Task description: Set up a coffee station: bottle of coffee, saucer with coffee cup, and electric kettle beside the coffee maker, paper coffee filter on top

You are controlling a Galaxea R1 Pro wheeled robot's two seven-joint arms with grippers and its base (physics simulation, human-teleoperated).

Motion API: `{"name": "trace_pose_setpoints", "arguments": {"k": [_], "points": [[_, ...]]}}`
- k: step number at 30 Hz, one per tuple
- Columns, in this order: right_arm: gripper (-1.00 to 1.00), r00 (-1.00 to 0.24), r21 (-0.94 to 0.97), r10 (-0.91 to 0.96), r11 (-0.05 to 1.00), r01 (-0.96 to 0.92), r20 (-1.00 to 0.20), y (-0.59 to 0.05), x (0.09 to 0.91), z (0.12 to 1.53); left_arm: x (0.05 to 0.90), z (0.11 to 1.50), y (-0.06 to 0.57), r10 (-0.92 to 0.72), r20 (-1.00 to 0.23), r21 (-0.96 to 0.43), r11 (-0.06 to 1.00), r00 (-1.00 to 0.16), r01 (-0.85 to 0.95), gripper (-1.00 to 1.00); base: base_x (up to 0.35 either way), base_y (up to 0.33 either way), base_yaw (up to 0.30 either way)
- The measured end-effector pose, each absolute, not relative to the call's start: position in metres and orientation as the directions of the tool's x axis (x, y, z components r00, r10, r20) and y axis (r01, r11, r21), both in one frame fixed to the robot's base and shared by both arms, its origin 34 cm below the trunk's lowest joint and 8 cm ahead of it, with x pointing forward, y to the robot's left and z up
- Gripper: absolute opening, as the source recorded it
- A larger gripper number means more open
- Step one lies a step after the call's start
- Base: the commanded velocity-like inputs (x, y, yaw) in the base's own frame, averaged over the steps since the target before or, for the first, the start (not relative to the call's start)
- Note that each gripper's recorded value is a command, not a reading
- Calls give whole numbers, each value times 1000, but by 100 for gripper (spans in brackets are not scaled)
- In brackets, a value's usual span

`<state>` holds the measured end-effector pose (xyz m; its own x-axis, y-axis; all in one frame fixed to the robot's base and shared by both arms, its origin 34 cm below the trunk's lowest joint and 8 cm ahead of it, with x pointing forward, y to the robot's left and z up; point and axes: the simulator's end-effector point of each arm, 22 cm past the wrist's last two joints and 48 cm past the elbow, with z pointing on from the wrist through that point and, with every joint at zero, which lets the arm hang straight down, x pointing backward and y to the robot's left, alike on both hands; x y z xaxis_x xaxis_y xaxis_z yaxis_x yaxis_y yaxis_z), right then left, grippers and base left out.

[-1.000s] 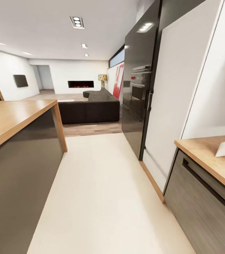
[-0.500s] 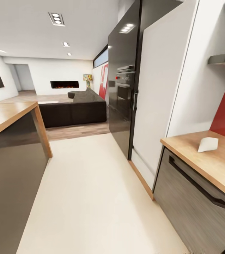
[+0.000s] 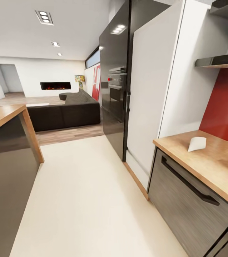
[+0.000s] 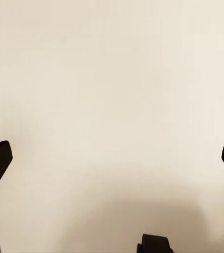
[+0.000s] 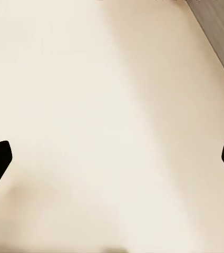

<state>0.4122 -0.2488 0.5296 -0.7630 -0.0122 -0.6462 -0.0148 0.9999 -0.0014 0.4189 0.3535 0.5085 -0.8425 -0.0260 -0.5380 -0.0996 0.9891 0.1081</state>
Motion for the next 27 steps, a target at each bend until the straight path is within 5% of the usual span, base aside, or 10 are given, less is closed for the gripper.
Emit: {"name": "trace_pose_setpoints", "arguments": {"k": [27], "points": [[100,-763,-1,-13,1000,-16,-646,-249,412,572,419,551,354,-26,-537,108,989,-843,-100,100,0,0,0]]}}
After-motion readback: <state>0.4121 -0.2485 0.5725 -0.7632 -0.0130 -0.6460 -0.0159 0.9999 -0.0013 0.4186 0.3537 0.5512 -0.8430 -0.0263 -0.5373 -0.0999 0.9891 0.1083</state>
